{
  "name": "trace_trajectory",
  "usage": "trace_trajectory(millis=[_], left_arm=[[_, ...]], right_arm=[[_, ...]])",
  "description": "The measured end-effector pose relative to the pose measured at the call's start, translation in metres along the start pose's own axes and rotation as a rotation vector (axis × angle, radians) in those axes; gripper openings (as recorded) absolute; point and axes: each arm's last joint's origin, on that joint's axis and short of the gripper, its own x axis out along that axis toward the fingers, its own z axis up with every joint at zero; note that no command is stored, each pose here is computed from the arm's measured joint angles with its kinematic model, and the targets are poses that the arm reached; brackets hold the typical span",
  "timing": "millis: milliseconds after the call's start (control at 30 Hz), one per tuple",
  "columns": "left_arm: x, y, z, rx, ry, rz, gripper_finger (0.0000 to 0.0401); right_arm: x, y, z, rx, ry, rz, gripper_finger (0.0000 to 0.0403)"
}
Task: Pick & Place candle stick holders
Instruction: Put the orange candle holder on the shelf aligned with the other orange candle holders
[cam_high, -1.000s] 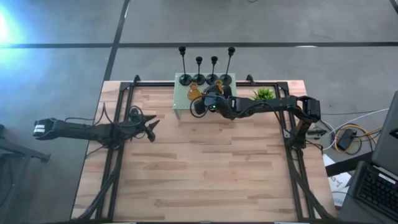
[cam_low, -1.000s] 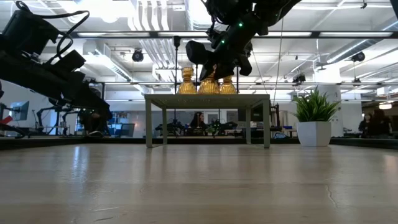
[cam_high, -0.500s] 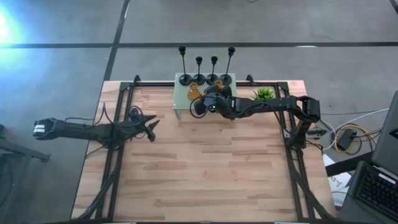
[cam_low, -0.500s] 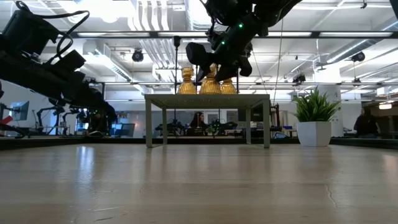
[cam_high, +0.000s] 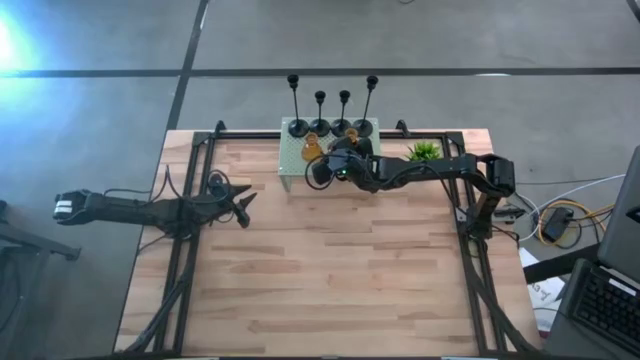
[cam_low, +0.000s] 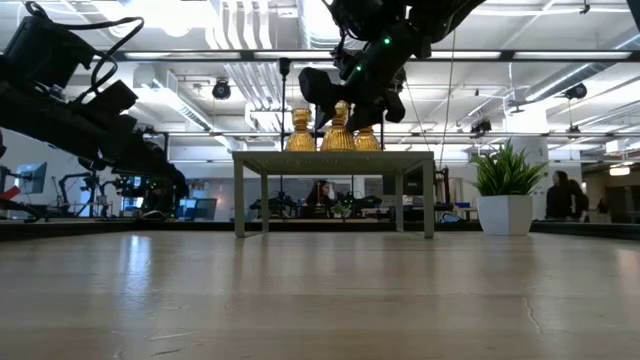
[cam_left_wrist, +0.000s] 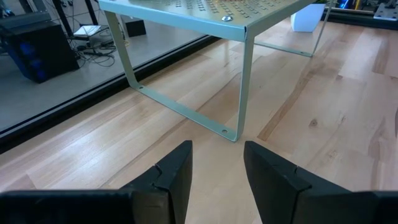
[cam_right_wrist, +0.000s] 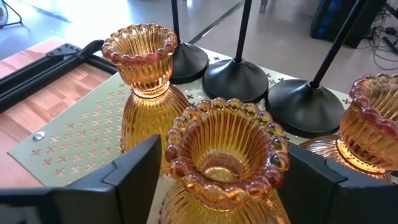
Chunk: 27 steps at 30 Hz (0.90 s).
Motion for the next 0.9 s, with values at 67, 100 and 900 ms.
trace_trajectory(millis=[67,100,900], left_arm=[[0.0000,0.0000,0.0000,0.000,0.000,0.000,0.0149],[0.0000,0.0000,0.0000,0.000,0.000,0.000,0.0149],[0.0000,0.0000,0.0001,0.000,-0.001,0.000,0.0149]], right_arm=[[0.0000,0.0001,0.0001,0.001,-0.001,0.001,0.0277],[0.0000,0.0001,0.0002,0.001,-0.001,0.001,0.0280],[-0.0065,0.0027,0.0022,0.011,-0.004,0.023,0.0352]])
